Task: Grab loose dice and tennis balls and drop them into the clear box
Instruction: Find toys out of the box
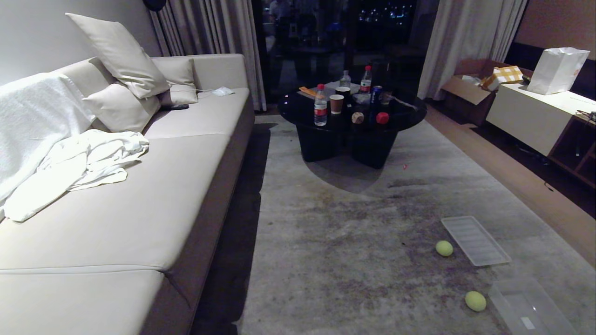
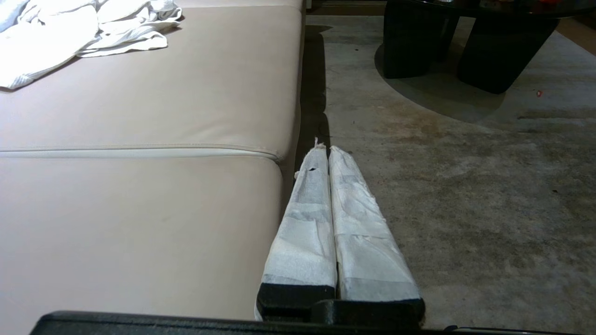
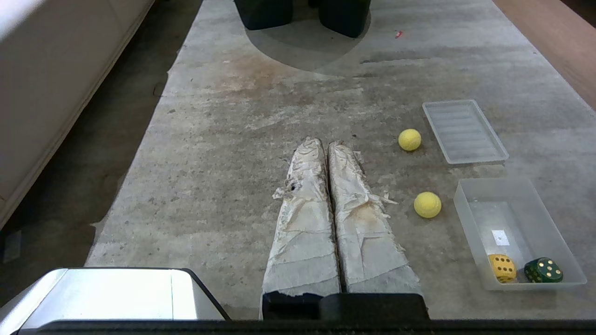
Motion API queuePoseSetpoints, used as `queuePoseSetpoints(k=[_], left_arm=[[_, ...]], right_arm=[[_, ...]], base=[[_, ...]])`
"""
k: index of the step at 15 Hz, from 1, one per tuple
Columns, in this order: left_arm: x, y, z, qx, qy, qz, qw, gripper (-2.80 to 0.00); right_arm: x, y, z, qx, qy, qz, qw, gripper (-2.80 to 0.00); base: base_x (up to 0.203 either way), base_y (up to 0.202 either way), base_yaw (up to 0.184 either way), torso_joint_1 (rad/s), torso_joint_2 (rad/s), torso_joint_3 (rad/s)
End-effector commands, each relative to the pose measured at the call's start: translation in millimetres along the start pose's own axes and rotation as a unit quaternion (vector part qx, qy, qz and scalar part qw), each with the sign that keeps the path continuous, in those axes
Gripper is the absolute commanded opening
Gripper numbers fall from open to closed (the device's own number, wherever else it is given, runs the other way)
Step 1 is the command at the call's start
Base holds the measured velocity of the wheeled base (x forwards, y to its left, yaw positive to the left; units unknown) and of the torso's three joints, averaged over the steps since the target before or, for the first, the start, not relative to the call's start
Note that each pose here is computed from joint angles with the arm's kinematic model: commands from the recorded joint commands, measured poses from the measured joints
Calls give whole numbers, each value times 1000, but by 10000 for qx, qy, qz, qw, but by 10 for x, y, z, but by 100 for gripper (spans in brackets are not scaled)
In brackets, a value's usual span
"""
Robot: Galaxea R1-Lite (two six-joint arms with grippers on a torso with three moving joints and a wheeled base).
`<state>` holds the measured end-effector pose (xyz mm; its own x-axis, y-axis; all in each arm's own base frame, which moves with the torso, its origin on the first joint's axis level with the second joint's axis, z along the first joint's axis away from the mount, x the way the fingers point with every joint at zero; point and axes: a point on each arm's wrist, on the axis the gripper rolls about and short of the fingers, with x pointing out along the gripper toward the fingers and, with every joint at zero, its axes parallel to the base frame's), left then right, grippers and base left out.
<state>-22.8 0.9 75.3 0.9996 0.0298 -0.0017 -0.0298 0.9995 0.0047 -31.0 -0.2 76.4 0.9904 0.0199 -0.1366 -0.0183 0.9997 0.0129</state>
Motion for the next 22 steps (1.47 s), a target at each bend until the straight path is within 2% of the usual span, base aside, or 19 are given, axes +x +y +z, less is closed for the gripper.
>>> queuePoseSetpoints(k=[1, 4, 6, 18, 22], left_arm=[[2, 0, -4, 0, 15, 4, 10000, -280], [2, 0, -4, 0, 14, 2, 10000, -280], [2, -4, -2, 107, 6, -72, 9999, -280], [2, -1, -2, -8, 7, -12, 10000, -280], [2, -1, -2, 15, 7, -24, 10000, -280]], right_arm=[[1, 0, 0, 2, 13, 0, 10000, -280], [1, 0, 0, 0, 13, 7, 10000, -280], [1, 0, 0, -7, 13, 7, 10000, -280], [1, 0, 0, 0, 13, 7, 10000, -280], [1, 0, 0, -14, 13, 7, 10000, -280]], base=[[0, 0, 0, 0, 0, 0], [0, 0, 0, 0, 0, 0], [0, 0, 0, 0, 0, 0], [0, 0, 0, 0, 0, 0], [169, 0, 0, 1, 2, 1]])
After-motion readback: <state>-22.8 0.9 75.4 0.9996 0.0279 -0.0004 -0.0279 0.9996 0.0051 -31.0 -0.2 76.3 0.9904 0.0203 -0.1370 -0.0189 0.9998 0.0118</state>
